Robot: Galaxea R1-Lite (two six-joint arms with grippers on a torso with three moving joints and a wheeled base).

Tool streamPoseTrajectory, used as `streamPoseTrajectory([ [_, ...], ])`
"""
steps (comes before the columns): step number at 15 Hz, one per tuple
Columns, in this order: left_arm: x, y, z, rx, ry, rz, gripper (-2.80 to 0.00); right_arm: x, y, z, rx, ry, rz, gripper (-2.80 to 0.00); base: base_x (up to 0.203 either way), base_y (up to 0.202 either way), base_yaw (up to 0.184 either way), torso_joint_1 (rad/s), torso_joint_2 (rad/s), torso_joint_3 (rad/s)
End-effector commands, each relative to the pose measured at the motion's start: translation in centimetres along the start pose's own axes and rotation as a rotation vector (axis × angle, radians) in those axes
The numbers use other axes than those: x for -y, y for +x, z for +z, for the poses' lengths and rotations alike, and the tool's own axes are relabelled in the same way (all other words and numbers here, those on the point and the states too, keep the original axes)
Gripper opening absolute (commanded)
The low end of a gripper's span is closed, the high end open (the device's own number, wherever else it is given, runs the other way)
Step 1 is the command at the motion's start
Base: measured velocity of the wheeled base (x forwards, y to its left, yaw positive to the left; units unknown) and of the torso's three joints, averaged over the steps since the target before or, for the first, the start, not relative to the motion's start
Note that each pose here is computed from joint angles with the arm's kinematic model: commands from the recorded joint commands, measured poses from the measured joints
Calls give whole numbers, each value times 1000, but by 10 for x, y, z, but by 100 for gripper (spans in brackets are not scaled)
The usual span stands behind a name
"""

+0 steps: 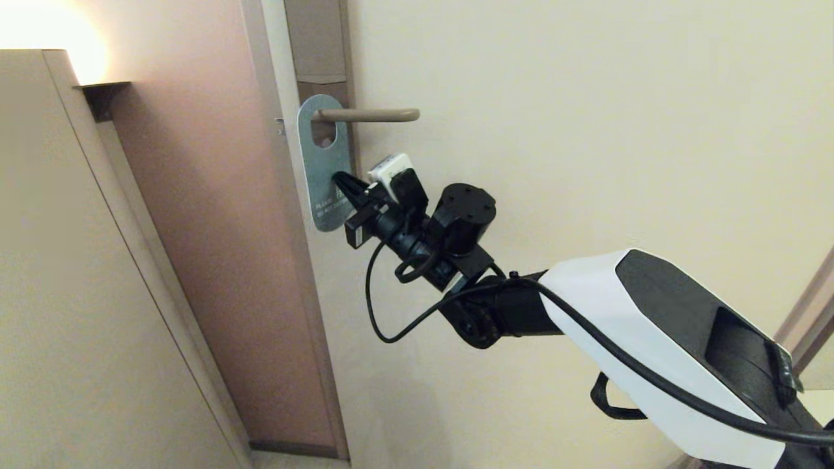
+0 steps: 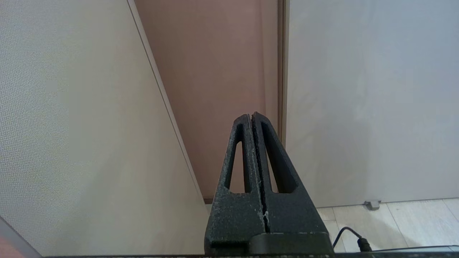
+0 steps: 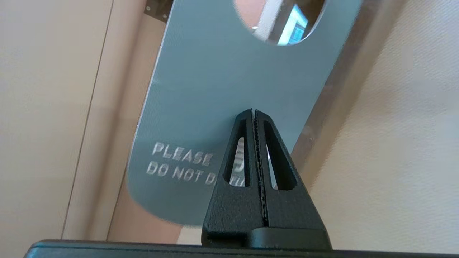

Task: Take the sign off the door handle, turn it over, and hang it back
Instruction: Hang the sign back with the other side facing out

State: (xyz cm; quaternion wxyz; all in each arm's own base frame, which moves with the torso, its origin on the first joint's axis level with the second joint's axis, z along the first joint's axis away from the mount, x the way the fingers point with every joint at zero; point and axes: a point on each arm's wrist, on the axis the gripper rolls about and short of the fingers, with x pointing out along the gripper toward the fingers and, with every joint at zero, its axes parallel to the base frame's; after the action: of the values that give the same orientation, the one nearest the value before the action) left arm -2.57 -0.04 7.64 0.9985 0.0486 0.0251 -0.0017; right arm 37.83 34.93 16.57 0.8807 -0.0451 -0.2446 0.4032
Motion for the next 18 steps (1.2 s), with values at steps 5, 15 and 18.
streamPoseTrajectory([
  [5, 0, 0, 0, -2, 0, -1, -280, 31, -29, 40, -49, -35, -39, -280, 0, 0, 0, 0, 0, 0],
  [15, 0, 0, 0, -2, 0, -1, -280, 157, -217, 113, -361, -141, -472, -280, 0, 0, 0, 0, 0, 0],
  [18, 0, 0, 0, -2, 0, 1, -280, 166, -286, 144, -417, -187, -635, -280, 0, 0, 0, 0, 0, 0],
])
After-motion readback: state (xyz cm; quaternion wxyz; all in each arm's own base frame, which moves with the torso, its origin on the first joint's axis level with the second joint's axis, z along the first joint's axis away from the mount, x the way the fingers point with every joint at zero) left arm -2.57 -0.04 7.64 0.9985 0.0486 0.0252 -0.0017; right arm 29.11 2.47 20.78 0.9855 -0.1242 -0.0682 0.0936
